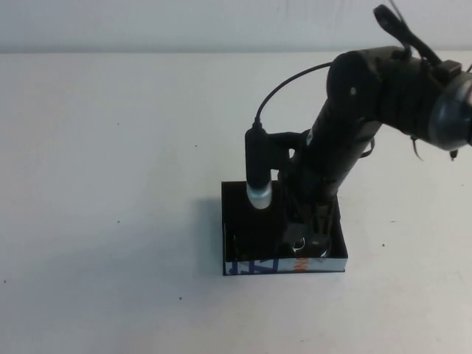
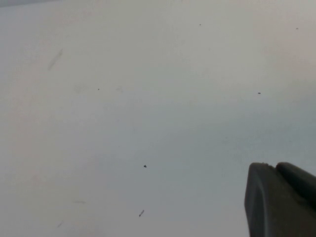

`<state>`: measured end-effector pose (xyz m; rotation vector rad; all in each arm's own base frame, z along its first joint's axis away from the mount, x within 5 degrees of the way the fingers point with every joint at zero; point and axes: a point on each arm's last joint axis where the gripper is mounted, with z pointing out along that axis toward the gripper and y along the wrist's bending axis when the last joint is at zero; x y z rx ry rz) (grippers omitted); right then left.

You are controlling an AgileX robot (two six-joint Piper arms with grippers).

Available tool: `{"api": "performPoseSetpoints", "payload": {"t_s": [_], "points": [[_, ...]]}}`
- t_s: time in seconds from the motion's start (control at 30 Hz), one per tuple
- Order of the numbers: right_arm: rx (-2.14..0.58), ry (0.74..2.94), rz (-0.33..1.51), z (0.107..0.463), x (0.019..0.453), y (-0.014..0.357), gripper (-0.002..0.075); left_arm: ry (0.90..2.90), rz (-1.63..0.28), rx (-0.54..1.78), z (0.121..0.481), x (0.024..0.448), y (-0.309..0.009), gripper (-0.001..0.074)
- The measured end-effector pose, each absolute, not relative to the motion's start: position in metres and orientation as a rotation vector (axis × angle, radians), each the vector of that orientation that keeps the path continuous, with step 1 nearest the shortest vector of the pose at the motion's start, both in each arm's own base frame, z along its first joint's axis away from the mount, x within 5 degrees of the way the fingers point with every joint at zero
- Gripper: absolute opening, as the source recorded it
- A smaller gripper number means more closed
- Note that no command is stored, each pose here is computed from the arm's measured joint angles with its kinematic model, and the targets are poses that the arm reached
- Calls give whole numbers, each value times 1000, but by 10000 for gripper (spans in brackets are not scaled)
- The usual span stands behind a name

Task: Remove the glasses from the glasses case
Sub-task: Pick up the glasses from the glasses case

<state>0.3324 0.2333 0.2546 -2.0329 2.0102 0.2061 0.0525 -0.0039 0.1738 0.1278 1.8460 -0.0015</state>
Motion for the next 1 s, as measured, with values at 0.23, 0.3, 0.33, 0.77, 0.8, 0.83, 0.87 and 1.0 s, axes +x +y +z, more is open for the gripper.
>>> {"api": "performPoseSetpoints", "payload": {"t_s": [0.23,0.3,0.33,0.77,0.8,0.83,0.87,1.0], "points": [[-2102,1982,214,232,349,248,375,1846,-2,128,174,53,-4,-4],[-2110,1987,218,227,350,249,375,1846,-2,128,174,53,-4,-4],[-2114,1986,222,227,350,250,376,1846,-2,128,174,53,-4,-4],[-2134,2016,263,206,353,256,377,1846,-2,128,174,53,-4,-4],[-2135,2017,264,206,353,256,377,1846,-2,128,174,53,-4,-4],[-2138,2017,265,205,352,257,377,1846,-2,128,174,53,-4,-4],[-2138,2017,264,204,353,257,377,1846,-2,128,174,53,-4,-4],[-2135,2021,263,198,354,258,377,1846,-2,128,174,53,-4,-4]]}}
